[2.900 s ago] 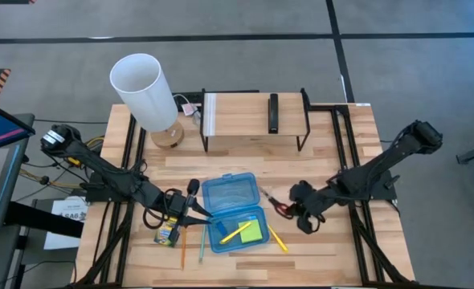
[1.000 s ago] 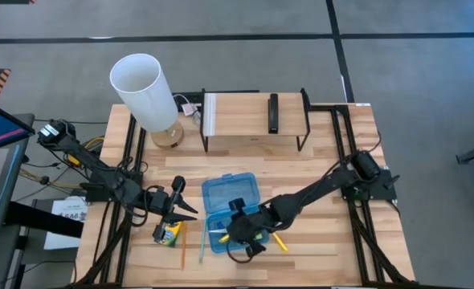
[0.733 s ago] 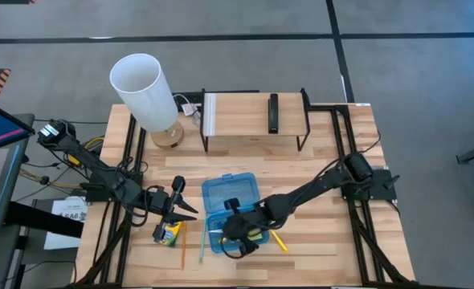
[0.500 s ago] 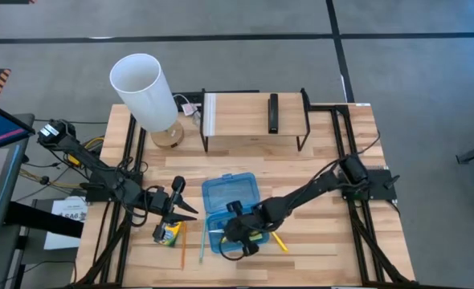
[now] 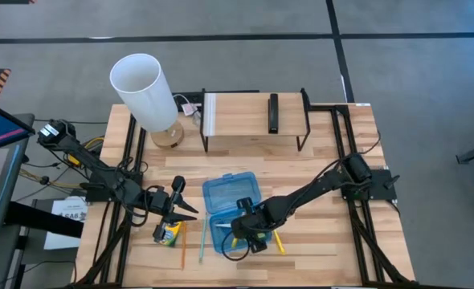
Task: Pack school essentials
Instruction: Put the black scissors into the blue supply box, then put the yellow pen into the blue supply box, then put the light blue pencil into the blue supply box
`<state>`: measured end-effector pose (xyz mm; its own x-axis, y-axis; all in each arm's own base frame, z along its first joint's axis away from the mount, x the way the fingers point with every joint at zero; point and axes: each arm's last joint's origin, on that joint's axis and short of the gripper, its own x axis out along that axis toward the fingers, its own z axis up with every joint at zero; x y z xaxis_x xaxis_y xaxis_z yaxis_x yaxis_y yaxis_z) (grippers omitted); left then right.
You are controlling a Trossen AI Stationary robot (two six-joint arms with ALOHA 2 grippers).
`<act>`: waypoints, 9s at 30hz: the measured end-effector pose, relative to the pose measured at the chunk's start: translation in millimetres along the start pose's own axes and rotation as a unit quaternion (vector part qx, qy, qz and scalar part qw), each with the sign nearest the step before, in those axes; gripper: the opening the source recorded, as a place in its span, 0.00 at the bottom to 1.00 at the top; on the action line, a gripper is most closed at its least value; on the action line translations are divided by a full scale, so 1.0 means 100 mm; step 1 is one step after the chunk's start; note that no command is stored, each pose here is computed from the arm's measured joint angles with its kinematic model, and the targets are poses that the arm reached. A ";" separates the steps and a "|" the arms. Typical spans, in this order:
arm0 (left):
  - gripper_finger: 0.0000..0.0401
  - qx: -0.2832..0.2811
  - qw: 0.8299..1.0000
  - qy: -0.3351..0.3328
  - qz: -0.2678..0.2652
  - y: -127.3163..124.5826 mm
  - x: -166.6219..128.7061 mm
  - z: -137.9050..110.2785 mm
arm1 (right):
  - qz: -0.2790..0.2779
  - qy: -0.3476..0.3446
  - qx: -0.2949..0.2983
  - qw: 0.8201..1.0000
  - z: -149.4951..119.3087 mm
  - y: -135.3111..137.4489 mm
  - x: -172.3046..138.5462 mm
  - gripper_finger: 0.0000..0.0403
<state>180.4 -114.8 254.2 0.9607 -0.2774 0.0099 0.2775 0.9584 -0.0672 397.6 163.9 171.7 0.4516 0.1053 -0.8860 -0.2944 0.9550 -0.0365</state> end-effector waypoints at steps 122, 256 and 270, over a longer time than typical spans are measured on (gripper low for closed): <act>0.16 -0.017 1.000 0.002 0.010 0.00 0.00 -0.01 | -0.035 0.130 0.379 0.915 -0.90 0.87 -0.22 0.63; 0.16 -0.048 0.999 0.005 0.012 0.00 0.01 -0.02 | -0.051 0.055 0.083 0.994 -0.16 0.17 -0.25 0.07; 0.16 -0.051 0.999 0.008 0.012 0.00 0.03 -0.04 | -0.052 0.054 0.079 0.994 -0.15 0.12 -0.29 0.49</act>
<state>182.9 -115.9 250.5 0.9664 -0.2569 -0.0081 0.2520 0.9530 -0.1681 367.9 168.4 190.2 0.3764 -0.0182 -0.9263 -0.1112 0.9917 -0.0646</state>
